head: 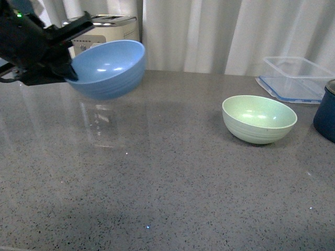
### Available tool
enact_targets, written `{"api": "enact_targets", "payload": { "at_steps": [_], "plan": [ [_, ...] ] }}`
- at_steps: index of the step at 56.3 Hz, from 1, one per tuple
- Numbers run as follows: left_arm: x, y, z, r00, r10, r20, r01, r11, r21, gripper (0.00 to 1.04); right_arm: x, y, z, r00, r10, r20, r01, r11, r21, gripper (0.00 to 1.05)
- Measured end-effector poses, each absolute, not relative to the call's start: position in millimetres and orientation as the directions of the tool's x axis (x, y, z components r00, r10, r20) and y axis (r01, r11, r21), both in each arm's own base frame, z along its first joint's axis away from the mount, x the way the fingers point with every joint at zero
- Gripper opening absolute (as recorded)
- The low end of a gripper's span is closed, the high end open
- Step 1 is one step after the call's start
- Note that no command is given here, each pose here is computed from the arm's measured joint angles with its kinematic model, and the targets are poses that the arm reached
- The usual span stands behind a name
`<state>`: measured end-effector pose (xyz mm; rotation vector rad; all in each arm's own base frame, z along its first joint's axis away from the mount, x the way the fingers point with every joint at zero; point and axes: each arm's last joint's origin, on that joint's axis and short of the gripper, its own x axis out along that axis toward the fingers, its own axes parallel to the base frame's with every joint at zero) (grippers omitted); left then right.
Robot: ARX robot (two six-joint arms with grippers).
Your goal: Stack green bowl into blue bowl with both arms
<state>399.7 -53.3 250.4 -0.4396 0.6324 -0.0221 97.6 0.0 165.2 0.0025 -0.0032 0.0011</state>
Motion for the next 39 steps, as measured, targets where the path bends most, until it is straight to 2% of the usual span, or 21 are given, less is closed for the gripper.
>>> {"api": "enact_targets", "payload": {
  "at_steps": [14,39],
  "plan": [
    [410,-98,234,0.773,-0.201,-0.602,-0.053,0.924,-0.378,0.04,98,0,165,1.000,0.001,0.003,-0.001,1.000,0.002,0.95],
    [434,-130,203,0.717,-0.198,-0.669,-0.043,0.944,-0.326,0.04,98,0,165,1.000,0.002,0.003,-0.002,1.000,0.002,0.95]
  ]
}}
